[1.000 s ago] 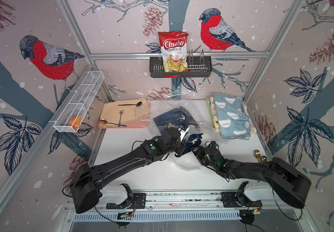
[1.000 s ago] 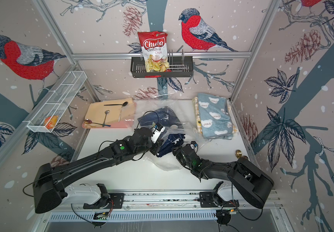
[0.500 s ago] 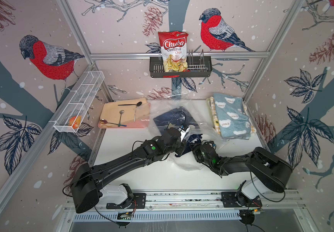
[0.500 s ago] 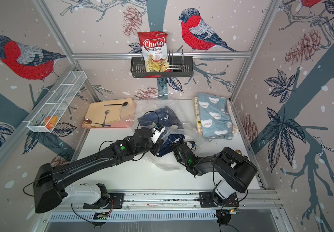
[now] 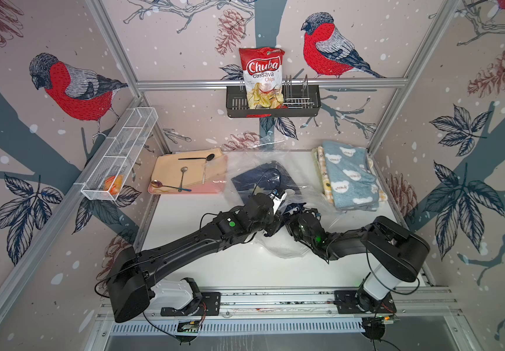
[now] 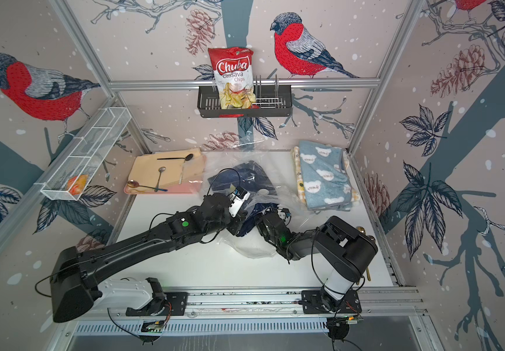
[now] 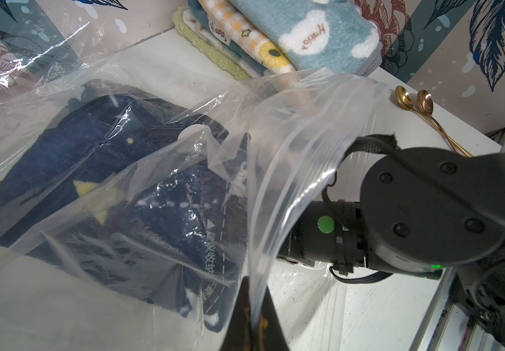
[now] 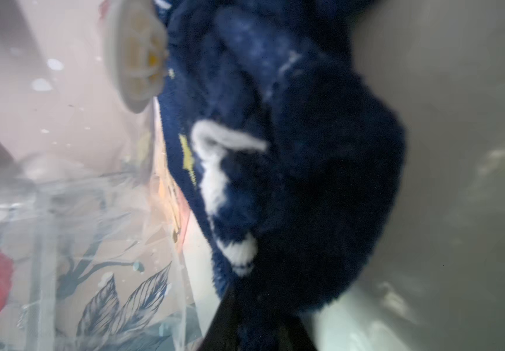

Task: Take the blanket out of the vacuum bag
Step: Take out the blanket from the vacuum bag.

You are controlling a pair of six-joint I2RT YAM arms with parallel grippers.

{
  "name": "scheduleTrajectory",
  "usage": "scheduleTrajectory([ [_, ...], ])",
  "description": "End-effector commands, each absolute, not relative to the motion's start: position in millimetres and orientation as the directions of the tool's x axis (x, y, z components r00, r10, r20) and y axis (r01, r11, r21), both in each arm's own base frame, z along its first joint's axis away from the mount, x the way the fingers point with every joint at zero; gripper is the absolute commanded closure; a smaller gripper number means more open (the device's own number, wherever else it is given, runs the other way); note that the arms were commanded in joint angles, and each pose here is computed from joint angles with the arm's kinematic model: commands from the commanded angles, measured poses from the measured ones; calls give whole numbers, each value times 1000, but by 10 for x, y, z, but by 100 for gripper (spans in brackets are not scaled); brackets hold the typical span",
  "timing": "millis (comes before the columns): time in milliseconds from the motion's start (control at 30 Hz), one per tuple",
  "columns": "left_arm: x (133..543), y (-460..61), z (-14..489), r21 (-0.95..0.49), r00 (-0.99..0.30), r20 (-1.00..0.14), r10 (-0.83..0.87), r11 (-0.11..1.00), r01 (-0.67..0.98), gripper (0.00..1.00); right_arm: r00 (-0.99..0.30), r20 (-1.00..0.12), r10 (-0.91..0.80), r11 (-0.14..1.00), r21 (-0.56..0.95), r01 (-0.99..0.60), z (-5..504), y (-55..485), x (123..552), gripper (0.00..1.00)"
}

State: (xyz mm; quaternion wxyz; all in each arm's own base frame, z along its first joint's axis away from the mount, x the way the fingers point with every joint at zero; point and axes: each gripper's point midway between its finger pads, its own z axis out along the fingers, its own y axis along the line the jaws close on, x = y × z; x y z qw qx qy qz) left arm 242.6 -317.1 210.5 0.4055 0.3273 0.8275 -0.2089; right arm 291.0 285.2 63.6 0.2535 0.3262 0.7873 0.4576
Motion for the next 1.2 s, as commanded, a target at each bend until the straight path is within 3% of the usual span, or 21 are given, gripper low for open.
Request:
scheduleTrajectory([
  [0, 2440, -3190, 2168, -80, -445, -820, 361, 697, 713, 97, -678, -152, 719, 395, 892, 219, 815, 2914, 2959, 88],
  [267, 2445, -3187, 2162, -77, -444, -819, 362, 698, 712, 97, -681, -154, 716, 399, 890, 218, 841, 2863, 2981, 87],
  [367, 2442, -3194, 2159, -78, -444, -819, 363, 696, 713, 97, -689, -126, 714, 390, 889, 241, 741, 2839, 2906, 79],
  [567, 2442, -3195, 2158, -80, -446, -819, 362, 696, 713, 97, -688, -64, 723, 355, 888, 291, 550, 2760, 2764, 49],
  [967, 2441, -3192, 2167, -80, -445, -819, 362, 696, 713, 97, -665, -21, 746, 325, 884, 337, 369, 2874, 2800, 28],
  [1167, 2440, -3181, 2181, -78, -442, -822, 359, 698, 712, 97, -591, -74, 803, 362, 849, 386, 194, 2809, 3017, 26],
])
